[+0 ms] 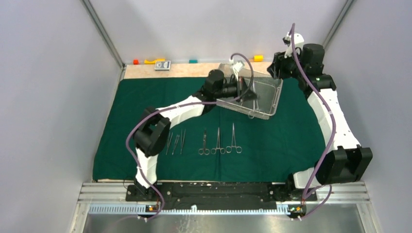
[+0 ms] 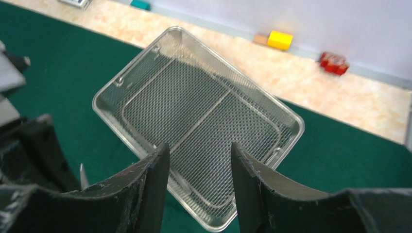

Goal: Open and lay out the surgical kit
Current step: Pick up the medical item from the container, then place the medical item in the surgical kit.

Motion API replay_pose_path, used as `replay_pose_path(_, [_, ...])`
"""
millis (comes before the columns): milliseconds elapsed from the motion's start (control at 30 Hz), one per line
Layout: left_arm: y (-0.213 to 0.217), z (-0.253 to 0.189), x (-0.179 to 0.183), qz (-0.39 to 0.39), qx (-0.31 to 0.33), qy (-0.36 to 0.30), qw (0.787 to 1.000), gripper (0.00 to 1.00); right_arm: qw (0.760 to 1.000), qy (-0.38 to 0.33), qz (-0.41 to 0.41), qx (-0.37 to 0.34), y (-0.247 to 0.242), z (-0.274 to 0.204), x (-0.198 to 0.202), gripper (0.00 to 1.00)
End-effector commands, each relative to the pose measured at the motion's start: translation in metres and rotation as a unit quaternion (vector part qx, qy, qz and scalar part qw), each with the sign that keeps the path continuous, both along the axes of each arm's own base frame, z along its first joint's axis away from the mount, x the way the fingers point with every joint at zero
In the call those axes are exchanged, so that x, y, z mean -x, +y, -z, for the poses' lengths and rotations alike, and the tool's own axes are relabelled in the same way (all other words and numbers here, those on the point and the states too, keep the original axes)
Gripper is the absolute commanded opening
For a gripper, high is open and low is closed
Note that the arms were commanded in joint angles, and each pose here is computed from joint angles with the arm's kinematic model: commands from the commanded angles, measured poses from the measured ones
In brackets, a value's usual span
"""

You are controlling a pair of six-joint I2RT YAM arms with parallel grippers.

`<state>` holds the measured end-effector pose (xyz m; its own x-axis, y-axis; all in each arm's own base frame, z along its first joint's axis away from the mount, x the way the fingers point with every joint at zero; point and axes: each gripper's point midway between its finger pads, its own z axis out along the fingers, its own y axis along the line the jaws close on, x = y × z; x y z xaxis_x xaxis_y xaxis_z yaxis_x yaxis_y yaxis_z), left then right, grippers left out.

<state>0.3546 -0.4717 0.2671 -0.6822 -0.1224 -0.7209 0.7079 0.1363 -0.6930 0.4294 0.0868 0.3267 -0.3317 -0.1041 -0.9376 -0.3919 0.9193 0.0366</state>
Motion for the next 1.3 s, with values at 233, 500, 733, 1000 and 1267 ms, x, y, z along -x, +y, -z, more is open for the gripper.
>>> replay_pose_path(233, [0.024,0.078,0.125,0.06,0.006,0.053,0.997,0.0,0.997,0.043,-0.065,-0.029,0.019,0.065,0.052,0.49])
replay_pose_path(500, [0.01,0.107,0.119,0.075,0.063,0.038,0.994,0.0,0.992,0.074,-0.101,-0.019,0.025,0.106,0.072,0.49])
replay_pose_path(733, [-0.003,0.124,0.11,0.085,0.071,0.048,0.993,0.02,0.991,0.088,-0.099,-0.022,0.021,0.121,0.072,0.48])
replay_pose_path(1000, [-0.006,0.144,0.107,0.087,0.058,0.06,0.993,0.02,0.991,0.09,-0.099,-0.029,0.017,0.124,0.073,0.48])
replay_pose_path(1267, [-0.003,0.159,0.109,0.088,0.04,0.059,0.994,0.01,0.99,0.093,-0.098,-0.035,0.014,0.127,0.074,0.48])
